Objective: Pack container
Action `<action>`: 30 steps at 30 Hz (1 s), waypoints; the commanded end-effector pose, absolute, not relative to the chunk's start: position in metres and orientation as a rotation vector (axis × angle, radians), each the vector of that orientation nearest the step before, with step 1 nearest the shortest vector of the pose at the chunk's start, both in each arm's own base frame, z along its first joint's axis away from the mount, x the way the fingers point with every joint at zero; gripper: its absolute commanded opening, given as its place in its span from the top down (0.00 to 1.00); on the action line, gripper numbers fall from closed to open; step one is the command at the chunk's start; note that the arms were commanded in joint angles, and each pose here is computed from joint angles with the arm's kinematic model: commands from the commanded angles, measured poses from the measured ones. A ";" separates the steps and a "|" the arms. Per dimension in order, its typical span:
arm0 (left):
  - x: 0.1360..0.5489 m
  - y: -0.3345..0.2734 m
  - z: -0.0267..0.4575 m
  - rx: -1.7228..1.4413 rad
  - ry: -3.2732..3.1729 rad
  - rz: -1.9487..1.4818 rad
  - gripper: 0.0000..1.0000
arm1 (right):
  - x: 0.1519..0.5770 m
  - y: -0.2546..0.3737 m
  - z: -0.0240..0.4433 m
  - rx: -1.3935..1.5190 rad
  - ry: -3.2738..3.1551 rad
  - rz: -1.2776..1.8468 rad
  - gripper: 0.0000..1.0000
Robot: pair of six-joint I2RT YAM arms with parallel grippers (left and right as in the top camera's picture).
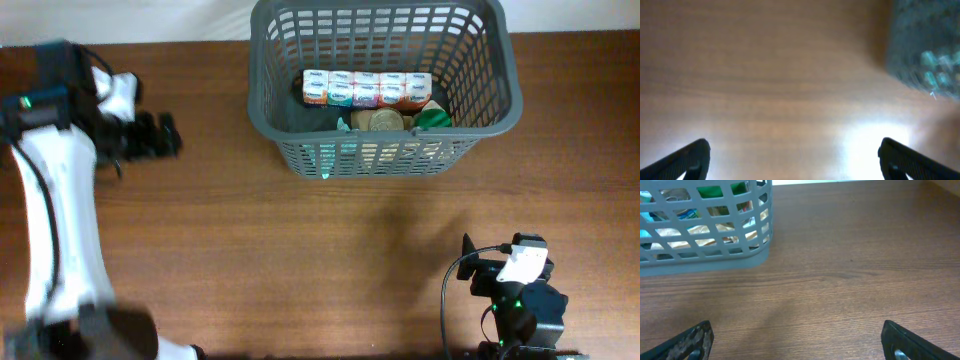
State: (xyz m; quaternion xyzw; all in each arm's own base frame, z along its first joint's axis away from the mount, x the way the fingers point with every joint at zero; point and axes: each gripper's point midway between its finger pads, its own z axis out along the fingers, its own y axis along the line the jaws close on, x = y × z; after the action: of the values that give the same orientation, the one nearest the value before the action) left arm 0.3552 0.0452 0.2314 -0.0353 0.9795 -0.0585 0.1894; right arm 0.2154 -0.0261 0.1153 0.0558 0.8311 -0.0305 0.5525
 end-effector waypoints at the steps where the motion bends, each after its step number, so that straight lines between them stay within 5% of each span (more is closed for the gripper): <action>1: 0.326 0.026 0.260 -0.029 2.545 -0.129 0.01 | 0.216 -0.023 0.114 0.114 1.961 -0.064 0.01; 12: 0.269 -0.023 0.321 0.199 1.454 -0.020 0.01 | 0.216 -0.024 0.114 0.114 1.961 -0.064 0.01; 30: 0.243 -0.016 0.213 0.162 1.408 0.017 0.01 | 0.216 -0.023 0.114 0.114 1.961 -0.064 0.01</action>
State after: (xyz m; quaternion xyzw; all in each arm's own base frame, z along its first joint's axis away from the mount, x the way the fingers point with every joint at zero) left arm 0.2398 -0.0178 0.2303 0.0784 0.6318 0.0059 0.7712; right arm 0.2158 -0.0255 0.1160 0.0545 0.8299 -0.0291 0.5545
